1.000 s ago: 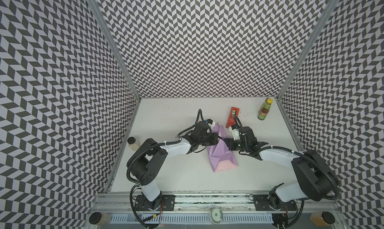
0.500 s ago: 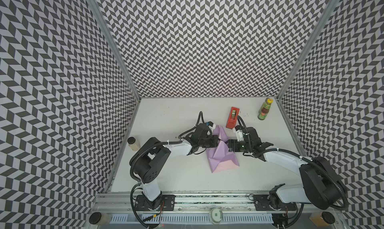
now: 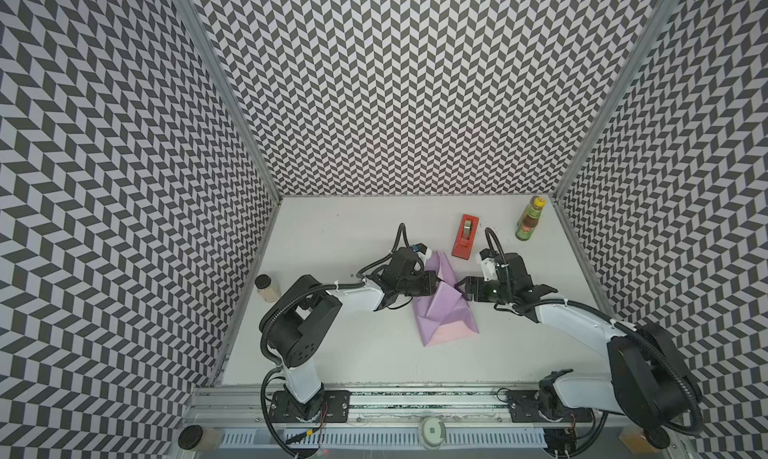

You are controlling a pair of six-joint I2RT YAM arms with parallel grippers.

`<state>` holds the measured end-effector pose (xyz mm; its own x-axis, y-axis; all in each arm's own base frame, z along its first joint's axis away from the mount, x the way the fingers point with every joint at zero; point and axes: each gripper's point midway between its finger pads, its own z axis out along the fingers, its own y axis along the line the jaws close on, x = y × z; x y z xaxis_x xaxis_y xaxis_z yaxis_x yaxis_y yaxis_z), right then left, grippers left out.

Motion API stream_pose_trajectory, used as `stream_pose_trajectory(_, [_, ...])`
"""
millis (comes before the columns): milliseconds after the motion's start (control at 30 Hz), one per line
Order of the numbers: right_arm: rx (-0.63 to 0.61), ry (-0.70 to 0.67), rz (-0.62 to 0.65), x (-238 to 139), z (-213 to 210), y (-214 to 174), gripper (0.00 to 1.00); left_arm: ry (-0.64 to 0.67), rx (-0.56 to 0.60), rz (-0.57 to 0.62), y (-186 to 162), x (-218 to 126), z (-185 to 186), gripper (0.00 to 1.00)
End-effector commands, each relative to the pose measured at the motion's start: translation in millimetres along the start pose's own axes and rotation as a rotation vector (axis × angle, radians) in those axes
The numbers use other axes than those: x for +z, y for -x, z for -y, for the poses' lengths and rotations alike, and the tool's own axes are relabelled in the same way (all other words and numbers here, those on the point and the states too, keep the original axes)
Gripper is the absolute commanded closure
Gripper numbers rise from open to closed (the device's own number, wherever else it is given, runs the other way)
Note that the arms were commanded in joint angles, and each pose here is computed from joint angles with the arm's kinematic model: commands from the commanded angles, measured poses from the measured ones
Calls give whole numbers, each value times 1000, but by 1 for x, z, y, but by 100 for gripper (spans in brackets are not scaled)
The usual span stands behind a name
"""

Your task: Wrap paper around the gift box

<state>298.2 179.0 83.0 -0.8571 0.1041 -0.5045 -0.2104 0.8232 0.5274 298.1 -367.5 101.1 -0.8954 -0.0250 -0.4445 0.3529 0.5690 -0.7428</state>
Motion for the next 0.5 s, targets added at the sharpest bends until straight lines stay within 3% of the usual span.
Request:
stream_pose_trajectory(0, [-30, 44, -10, 2, -6, -1, 24, 22, 5, -36, -12, 4, -8, 98])
stream_pose_trajectory(467, [-7, 55, -93, 24, 5, -33, 28, -39, 27, -18, 7, 0, 18, 98])
